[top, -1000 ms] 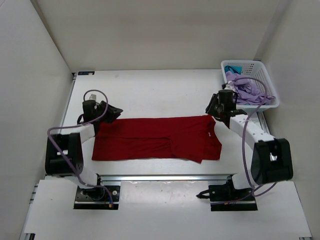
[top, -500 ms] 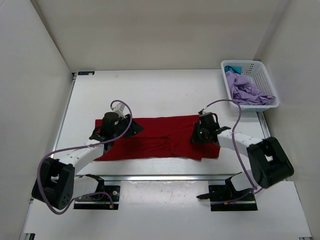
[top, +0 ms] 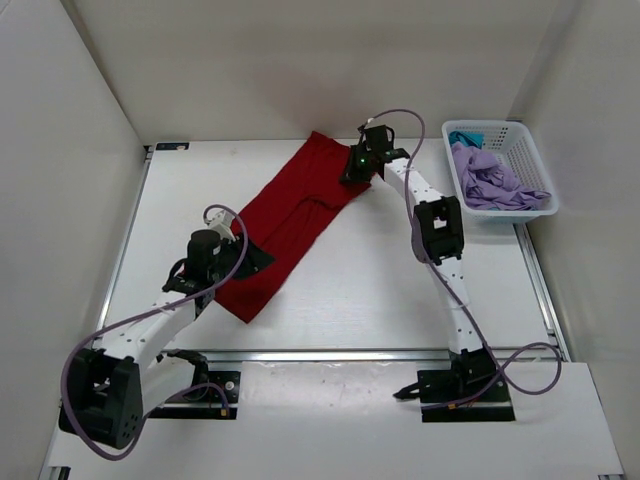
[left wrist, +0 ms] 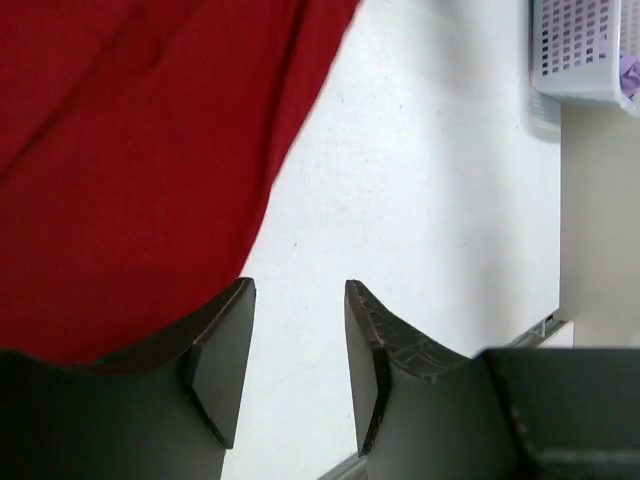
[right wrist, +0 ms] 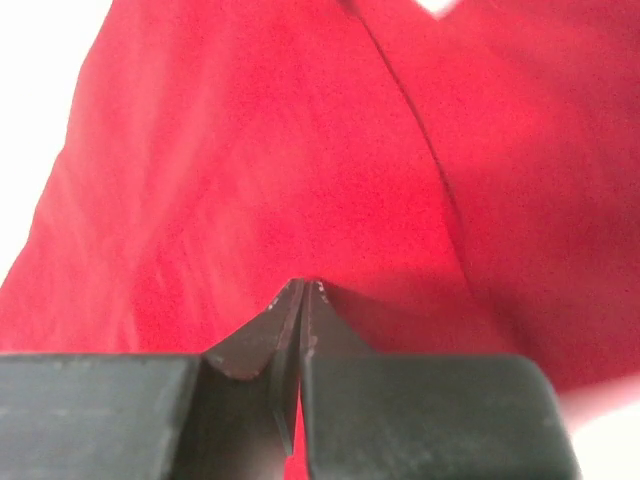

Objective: Fold and stack the t-shirts
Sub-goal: Rotate the tshirt 90 degrees

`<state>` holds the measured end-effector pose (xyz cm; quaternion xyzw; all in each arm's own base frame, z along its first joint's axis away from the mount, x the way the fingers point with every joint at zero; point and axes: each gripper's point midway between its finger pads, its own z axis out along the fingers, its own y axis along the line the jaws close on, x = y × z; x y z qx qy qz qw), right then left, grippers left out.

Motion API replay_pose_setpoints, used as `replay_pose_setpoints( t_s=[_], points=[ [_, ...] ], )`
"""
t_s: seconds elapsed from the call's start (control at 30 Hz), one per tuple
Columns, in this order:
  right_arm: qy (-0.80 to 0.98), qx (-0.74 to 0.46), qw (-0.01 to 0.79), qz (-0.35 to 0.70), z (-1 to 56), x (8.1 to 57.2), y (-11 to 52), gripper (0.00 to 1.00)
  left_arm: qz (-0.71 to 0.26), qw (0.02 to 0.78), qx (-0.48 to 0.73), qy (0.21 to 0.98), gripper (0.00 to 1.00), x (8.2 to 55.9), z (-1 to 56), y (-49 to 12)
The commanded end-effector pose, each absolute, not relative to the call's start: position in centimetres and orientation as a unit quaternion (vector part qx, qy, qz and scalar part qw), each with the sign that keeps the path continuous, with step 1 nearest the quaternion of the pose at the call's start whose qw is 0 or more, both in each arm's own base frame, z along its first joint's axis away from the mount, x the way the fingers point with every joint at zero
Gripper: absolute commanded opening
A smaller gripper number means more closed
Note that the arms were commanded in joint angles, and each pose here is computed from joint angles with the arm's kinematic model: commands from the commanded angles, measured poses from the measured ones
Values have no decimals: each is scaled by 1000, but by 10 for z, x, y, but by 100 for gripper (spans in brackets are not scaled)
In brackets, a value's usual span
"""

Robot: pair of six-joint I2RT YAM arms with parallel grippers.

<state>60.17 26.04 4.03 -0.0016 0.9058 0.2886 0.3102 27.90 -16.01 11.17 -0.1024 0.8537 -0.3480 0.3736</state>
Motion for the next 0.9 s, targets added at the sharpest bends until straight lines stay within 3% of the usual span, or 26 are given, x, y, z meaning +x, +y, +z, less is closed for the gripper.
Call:
replay_pose_setpoints(
  t_s=[0.0, 0.07, 0.17, 0.2, 0.3, 0.33, 0.37, 0.53, 0.87],
  points=[
    [884, -20, 337, 323, 139, 590, 256, 0, -341, 371, -99, 858, 52, 269, 111, -157],
    [872, -52, 385, 298, 192, 563, 252, 1, -338, 371, -95, 860, 54, 265, 111, -157],
    [860, -71, 409, 296, 229, 517, 248, 15, -326, 370, -82, 866, 56, 259, 107, -157],
    [834, -81, 445, 315, 267, 502, 255, 22, -321, 368, -73, 870, 56, 256, 105, -157],
    [844, -91, 395, 351, 212, 426, 280, 32, -304, 376, -67, 873, 53, 256, 111, -147],
    [827, -96, 407, 375, 222, 409, 298, 33, -295, 372, -58, 878, 52, 254, 111, -145],
    [846, -88, 373, 370, 182, 387, 300, 34, -284, 382, -52, 878, 51, 256, 115, -142],
    [852, -98, 304, 414, 119, 309, 369, 36, -262, 390, -38, 882, 46, 252, 125, -135],
    [886, -65, 238, 393, 43, 288, 410, 45, -284, 394, -45, 873, 45, 245, 125, -131]
  ],
)
